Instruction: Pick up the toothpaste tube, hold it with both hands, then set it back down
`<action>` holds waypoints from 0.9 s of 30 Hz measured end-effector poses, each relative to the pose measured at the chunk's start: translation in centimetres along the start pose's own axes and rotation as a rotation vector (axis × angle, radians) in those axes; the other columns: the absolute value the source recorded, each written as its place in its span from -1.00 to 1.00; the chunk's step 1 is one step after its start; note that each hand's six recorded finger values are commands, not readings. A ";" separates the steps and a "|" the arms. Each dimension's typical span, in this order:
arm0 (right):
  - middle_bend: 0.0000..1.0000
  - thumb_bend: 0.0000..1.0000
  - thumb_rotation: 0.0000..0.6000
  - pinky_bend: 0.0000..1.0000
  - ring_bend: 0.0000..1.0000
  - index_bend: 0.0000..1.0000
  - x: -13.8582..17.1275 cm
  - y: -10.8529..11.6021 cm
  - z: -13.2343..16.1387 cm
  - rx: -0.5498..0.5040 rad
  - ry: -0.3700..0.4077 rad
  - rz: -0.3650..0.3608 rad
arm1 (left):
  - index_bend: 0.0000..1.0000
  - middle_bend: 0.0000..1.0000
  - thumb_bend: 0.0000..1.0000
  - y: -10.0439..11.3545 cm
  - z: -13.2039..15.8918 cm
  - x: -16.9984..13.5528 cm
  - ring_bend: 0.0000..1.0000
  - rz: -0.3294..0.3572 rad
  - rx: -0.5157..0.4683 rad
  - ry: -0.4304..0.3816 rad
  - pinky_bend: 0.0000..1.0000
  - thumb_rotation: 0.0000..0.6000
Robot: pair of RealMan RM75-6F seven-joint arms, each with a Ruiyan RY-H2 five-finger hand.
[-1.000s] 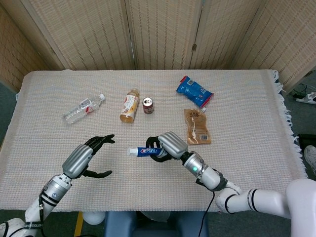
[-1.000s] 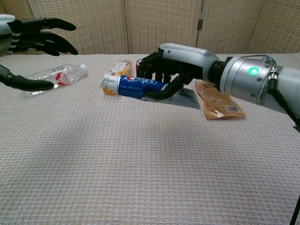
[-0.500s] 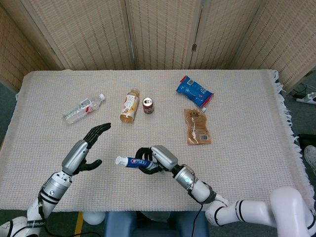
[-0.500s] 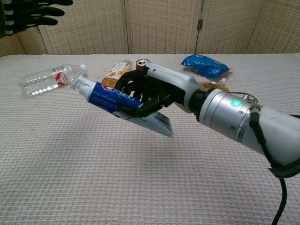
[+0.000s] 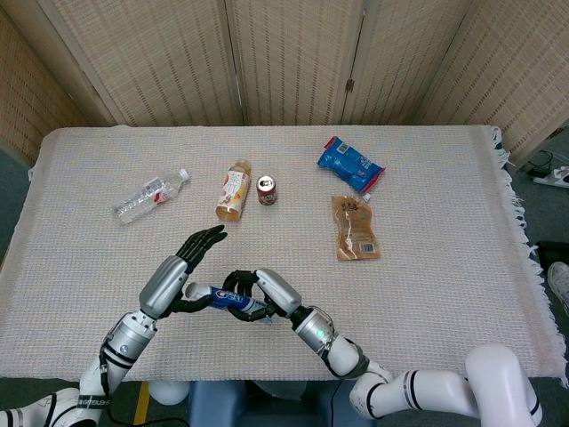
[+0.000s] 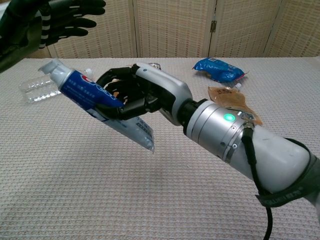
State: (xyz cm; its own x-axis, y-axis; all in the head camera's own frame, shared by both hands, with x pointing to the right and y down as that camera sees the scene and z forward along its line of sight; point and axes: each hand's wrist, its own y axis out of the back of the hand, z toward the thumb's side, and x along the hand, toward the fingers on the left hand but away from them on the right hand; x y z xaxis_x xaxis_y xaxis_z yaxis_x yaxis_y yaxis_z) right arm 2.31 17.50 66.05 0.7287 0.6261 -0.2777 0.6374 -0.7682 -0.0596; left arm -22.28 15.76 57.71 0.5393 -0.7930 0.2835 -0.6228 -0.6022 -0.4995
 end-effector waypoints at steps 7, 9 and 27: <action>0.46 0.42 1.00 0.19 0.50 0.72 -0.4 -0.4 0.5 -0.029 0.021 -0.019 | -1.00 -0.92 -0.71 -1.1 0.1 0.5 -1.00 0.000 -0.009 -0.006 -1.00 -0.88; 0.46 0.42 1.00 0.19 0.50 0.73 -0.5 -0.7 0.6 -0.037 0.028 -0.025 | -1.00 -0.92 -0.71 -1.3 0.2 0.6 -1.00 0.001 -0.015 -0.007 -1.00 -0.88; 0.49 0.47 1.00 0.22 0.53 0.76 -0.8 -1.4 0.5 -0.071 0.041 -0.081 | -1.00 -0.93 -0.71 -1.7 0.1 0.9 -1.00 0.028 0.009 -0.009 -1.00 -0.88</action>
State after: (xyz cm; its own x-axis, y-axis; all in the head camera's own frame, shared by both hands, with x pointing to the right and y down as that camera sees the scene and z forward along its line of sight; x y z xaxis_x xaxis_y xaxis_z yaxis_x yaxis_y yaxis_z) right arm 0.68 17.96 65.84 0.6827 0.6920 -0.2347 0.7097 -0.7044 -0.0121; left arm -20.67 16.12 58.68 0.5270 -0.8084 0.2624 -0.6326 -0.5793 -0.5141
